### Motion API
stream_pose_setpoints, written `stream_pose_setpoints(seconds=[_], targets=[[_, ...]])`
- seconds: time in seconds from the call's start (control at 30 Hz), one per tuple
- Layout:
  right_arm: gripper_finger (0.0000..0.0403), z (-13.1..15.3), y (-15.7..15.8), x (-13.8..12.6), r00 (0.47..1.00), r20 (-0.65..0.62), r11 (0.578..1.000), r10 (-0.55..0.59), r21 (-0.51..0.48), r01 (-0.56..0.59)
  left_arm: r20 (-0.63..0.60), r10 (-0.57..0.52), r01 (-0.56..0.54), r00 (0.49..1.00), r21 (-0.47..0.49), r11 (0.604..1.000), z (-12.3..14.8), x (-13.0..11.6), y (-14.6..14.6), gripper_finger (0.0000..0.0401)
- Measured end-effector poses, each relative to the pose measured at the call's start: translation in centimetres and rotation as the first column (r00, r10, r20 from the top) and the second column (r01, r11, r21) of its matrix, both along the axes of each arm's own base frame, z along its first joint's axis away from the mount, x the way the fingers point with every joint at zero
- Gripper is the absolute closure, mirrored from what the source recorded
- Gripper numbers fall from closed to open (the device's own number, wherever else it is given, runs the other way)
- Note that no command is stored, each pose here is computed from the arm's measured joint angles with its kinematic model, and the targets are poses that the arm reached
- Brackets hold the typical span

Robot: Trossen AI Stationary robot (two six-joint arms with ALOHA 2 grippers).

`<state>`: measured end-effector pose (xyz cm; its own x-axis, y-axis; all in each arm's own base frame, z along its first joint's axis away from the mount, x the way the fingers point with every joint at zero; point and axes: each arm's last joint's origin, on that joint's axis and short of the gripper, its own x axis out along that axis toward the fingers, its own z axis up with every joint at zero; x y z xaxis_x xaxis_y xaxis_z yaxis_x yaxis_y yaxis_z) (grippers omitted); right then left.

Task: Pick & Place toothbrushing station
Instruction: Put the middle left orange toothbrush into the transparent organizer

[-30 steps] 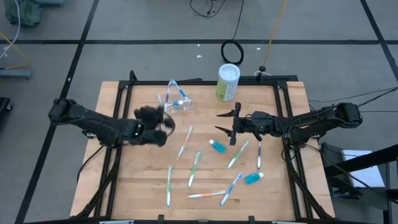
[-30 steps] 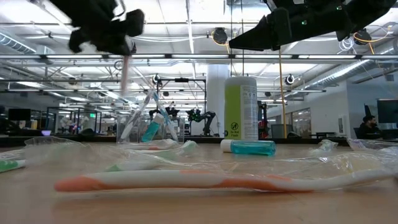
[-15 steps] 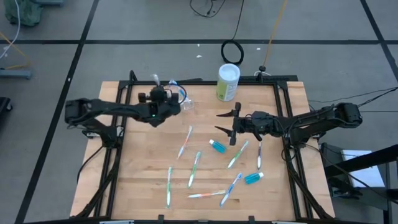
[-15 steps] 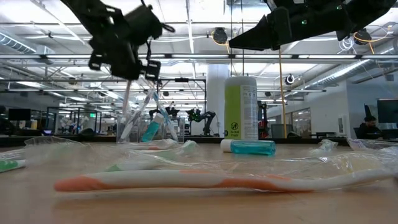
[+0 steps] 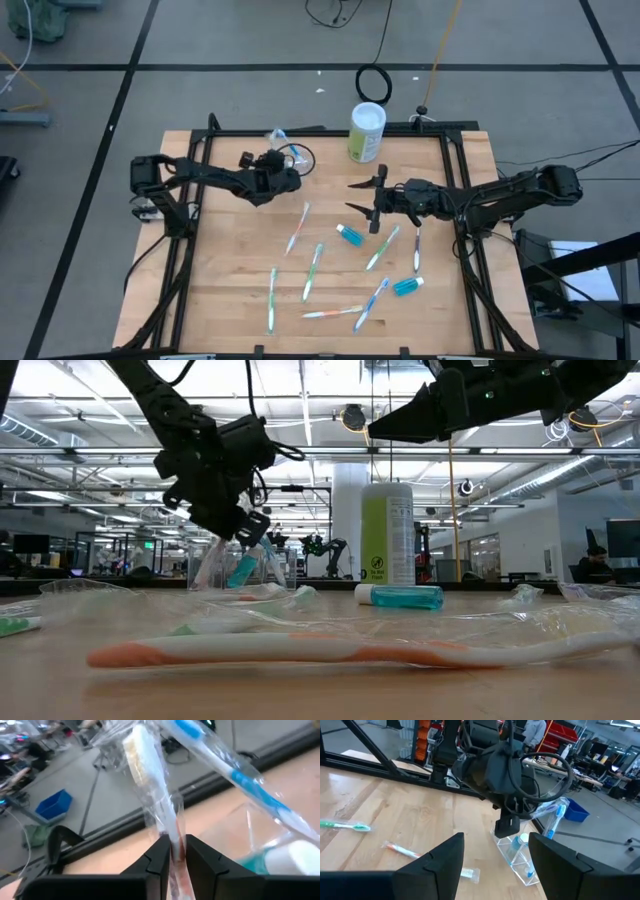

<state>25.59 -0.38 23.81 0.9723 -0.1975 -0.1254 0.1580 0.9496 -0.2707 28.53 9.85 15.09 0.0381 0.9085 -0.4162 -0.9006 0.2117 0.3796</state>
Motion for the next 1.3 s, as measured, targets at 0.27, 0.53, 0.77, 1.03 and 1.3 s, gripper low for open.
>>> stream_pose_setpoints(seconds=[0.27, 0.53, 0.77, 1.03, 1.3], targets=[[0.0188, -0.1, 0.0, 0.0, 1.0, 0.0, 1.0, -0.004, 0.031, 0.004, -0.037, -0.016, 0.015, 0.999, -0.029, 0.999, -0.1, -0.2, 0.7, 0.0334], [0.0188, -0.1, 0.0, 0.0, 1.0, 0.0, 1.0, -0.004, 0.029, 0.004, -0.1, -0.135, 0.129, 0.986, -0.066, 0.99, 1.5, 1.3, 0.9, 0.0334], [0.0188, -0.1, 0.0, 0.0, 1.0, -0.008, 1.0, -0.004, 0.029, 0.004, -0.104, -0.158, 0.153, 0.982, -0.054, 0.987, 2.5, 2.0, 1.1, 0.0334], [0.0188, -0.2, 0.0, 0.0, 1.0, -0.012, 1.0, -0.004, 0.028, 0.004, -0.11, -0.132, 0.116, 0.985, -0.139, 0.983, 2.1, 0.8, 3.3, 0.0333], [0.0188, -0.2, 0.0, 0.0, 1.0, -0.012, 1.0, -0.004, 0.028, 0.004, -0.088, -0.144, 0.124, 0.986, -0.197, 0.973, 1.9, 0.4, 4.2, 0.0333]])
